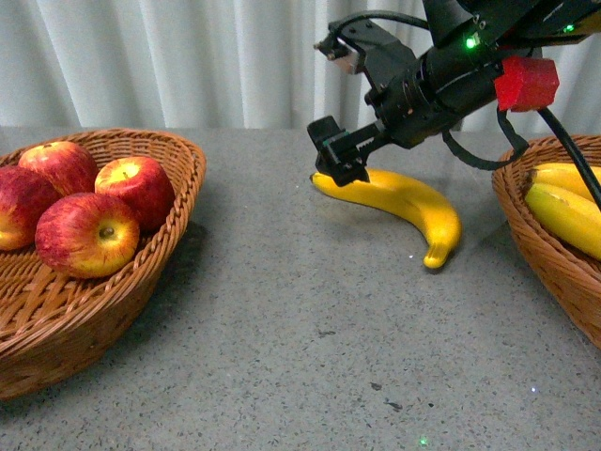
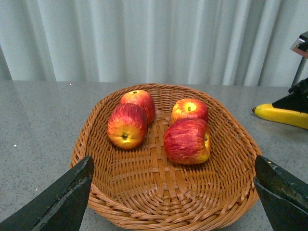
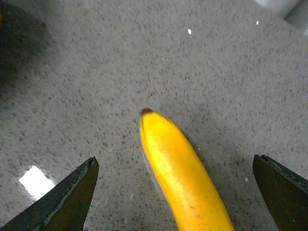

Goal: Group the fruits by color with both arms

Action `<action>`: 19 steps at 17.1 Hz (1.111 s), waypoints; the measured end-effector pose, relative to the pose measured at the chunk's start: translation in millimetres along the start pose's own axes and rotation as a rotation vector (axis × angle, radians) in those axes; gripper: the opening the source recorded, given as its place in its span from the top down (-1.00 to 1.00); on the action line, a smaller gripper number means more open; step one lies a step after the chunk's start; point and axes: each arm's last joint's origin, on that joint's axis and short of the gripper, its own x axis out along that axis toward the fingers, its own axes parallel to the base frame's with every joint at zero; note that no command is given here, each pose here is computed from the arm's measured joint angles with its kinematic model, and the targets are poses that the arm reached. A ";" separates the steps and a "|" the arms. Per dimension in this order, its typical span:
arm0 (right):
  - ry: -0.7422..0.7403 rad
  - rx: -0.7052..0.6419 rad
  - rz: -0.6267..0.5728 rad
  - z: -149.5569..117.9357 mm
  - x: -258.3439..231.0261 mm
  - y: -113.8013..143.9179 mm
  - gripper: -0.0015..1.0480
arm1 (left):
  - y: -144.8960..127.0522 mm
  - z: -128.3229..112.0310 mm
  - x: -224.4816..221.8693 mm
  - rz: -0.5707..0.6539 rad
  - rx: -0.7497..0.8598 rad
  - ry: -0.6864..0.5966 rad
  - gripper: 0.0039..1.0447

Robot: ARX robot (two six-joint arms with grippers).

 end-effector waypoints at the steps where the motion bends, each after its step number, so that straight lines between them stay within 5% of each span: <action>1: 0.027 -0.003 -0.002 -4.1 2.0 -4.7 -0.87 | 0.0 0.0 0.0 0.000 0.000 0.000 -0.88; 8: 0.202 -0.027 -0.028 -21.6 4.8 -17.3 -0.87 | 0.0 0.0 0.0 0.000 0.000 0.000 -0.88; 9: 0.216 -0.029 -0.011 -23.1 5.6 -14.9 -0.77 | 0.0 0.0 0.0 0.000 0.000 0.000 -0.88; 11: 0.209 -0.042 0.001 -20.8 7.3 -8.8 0.11 | 0.0 0.0 0.0 0.000 0.000 0.000 -0.88; 14: 0.199 -0.044 -0.003 -20.0 7.7 -8.9 0.36 | 0.0 0.0 0.0 0.000 0.000 0.000 -0.88; 19: 0.157 -0.026 -0.003 -16.6 7.9 -10.4 0.39 | 0.0 0.0 0.0 0.000 0.000 0.000 -0.88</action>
